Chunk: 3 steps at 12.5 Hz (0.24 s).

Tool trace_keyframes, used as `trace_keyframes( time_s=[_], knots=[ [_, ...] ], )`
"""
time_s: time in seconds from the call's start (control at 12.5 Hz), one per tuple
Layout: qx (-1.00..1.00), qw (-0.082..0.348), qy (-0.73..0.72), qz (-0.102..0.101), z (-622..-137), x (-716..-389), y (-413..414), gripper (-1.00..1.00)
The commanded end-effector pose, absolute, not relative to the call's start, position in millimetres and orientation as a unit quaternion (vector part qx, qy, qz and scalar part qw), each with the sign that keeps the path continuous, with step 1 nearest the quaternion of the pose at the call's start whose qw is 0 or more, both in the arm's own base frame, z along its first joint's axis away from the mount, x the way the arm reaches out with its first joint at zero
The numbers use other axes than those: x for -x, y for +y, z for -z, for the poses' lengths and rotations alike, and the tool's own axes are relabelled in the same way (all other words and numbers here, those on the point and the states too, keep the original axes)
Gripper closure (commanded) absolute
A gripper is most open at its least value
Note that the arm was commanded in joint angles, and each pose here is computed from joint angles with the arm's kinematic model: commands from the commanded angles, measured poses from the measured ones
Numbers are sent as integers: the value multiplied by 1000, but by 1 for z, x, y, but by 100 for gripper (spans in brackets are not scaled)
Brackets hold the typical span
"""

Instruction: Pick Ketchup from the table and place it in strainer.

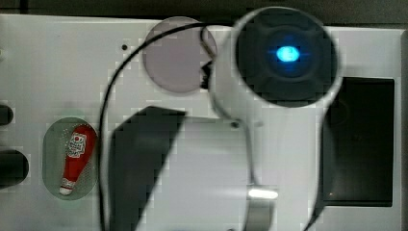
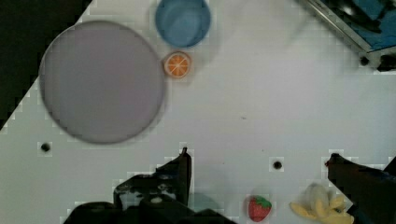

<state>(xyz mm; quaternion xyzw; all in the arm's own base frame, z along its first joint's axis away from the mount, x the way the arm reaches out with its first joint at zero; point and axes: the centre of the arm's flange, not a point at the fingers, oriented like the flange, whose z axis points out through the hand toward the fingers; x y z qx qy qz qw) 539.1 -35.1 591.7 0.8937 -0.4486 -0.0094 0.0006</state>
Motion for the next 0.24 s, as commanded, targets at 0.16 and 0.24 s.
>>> trace_keyframes(
  time_s=[0.16, 0.24],
  knots=[
    [-914, 2, -406, 8, -599, -541, -18, -100],
    [-914, 2, -405, 8, -599, -542, -17, -100]
  ],
)
